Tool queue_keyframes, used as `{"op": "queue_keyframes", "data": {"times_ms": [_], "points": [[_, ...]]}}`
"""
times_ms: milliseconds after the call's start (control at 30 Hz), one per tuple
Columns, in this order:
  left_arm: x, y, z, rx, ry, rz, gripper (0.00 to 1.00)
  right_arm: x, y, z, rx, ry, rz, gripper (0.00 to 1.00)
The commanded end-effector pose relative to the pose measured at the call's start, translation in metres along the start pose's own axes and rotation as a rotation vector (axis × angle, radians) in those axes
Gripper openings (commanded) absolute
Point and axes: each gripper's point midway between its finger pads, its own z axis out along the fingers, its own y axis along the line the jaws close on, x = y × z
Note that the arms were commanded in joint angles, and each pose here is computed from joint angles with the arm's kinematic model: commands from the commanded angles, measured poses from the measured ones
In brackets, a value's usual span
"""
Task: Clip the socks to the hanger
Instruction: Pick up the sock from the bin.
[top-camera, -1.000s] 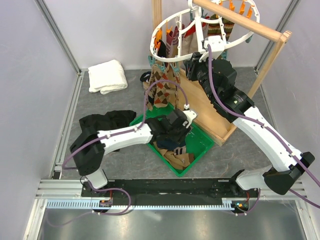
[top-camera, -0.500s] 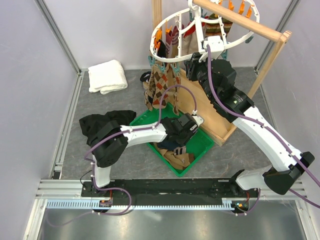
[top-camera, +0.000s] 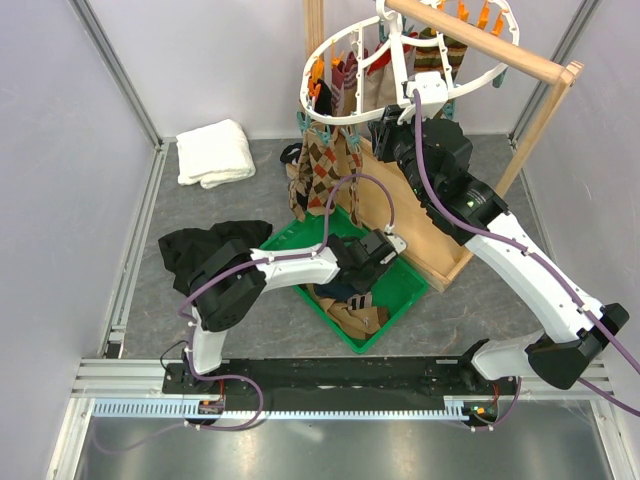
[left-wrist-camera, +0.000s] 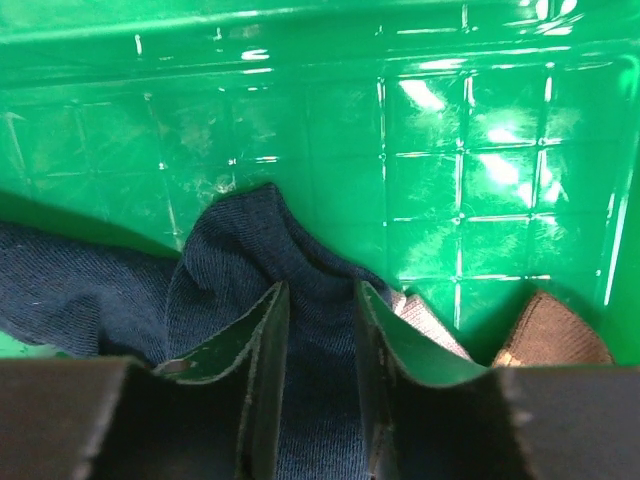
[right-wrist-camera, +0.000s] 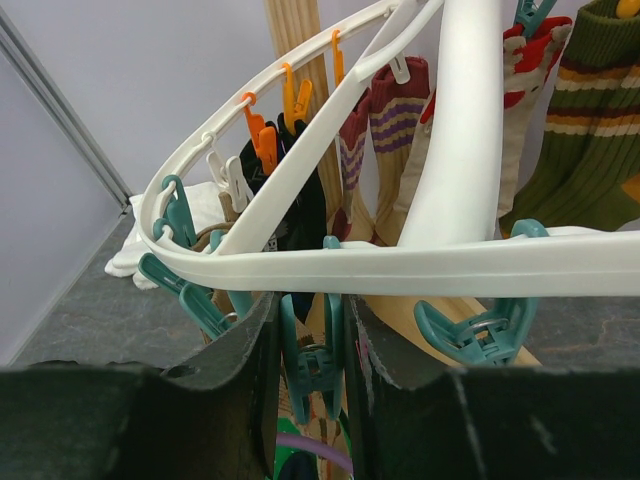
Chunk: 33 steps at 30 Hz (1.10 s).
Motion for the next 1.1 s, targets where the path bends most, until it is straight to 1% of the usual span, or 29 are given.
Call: {"op": "queue_keyframes", "data": {"times_ms": [0, 100, 133, 167, 233, 267, 300, 400, 433, 533, 633, 767, 867, 900, 967, 1033, 1067], "points": [[-0.001, -0.003, 0.004, -0.005, 0.017, -0.011, 0.34, 0.017, -0.004, -0.001, 0.012, 0.053, -0.033, 0.0], [-0.003, -0.002, 0.002, -0.013, 0.012, -0.016, 0.23, 0.017, -0.003, -0.001, 0.009, 0.054, -0.033, 0.0], [-0.004, -0.001, 0.0, -0.017, 0.008, -0.021, 0.17, 0.016, -0.003, -0.002, 0.009, 0.051, -0.033, 0.0], [-0.007, 0.0, -0.003, -0.017, 0.001, -0.025, 0.13, 0.015, -0.003, -0.002, 0.005, 0.05, -0.031, 0.0], [-0.021, 0.0, -0.021, -0.011, -0.045, -0.047, 0.04, 0.014, -0.003, -0.003, 0.005, 0.047, -0.036, 0.0], [-0.028, 0.0, -0.031, -0.008, -0.07, -0.058, 0.02, 0.012, -0.002, -0.004, 0.001, 0.043, -0.034, 0.0], [-0.041, 0.0, -0.05, 0.004, -0.122, -0.084, 0.02, 0.012, -0.003, -0.003, 0.004, 0.043, -0.036, 0.0], [-0.058, 0.002, -0.078, 0.008, -0.196, -0.118, 0.02, 0.011, -0.001, -0.004, -0.008, 0.043, -0.035, 0.0], [-0.068, 0.006, -0.096, 0.002, -0.245, -0.128, 0.02, 0.01, 0.0, -0.005, -0.013, 0.041, -0.032, 0.0], [-0.078, 0.013, -0.122, -0.016, -0.314, -0.153, 0.02, 0.009, 0.0, -0.006, -0.016, 0.039, -0.031, 0.0], [-0.082, 0.018, -0.134, -0.022, -0.355, -0.178, 0.02, 0.008, 0.001, -0.007, -0.021, 0.037, -0.025, 0.0], [-0.09, 0.025, -0.163, -0.017, -0.447, -0.226, 0.02, 0.007, 0.004, -0.008, -0.04, 0.038, -0.013, 0.0], [-0.103, 0.034, -0.189, -0.007, -0.553, -0.276, 0.02, 0.006, 0.005, -0.01, -0.046, 0.037, -0.005, 0.0], [-0.113, 0.04, -0.198, -0.003, -0.612, -0.302, 0.02, 0.006, 0.006, -0.01, -0.049, 0.036, -0.001, 0.0], [-0.118, 0.045, -0.208, 0.009, -0.676, -0.322, 0.02, 0.007, 0.007, -0.011, -0.055, 0.04, 0.004, 0.0], [-0.135, 0.052, -0.233, 0.045, -0.793, -0.348, 0.02, 0.006, 0.008, -0.012, -0.062, 0.039, 0.019, 0.0], [-0.137, 0.055, -0.236, 0.053, -0.817, -0.354, 0.02, 0.006, 0.009, -0.012, -0.068, 0.04, 0.022, 0.0]]}}
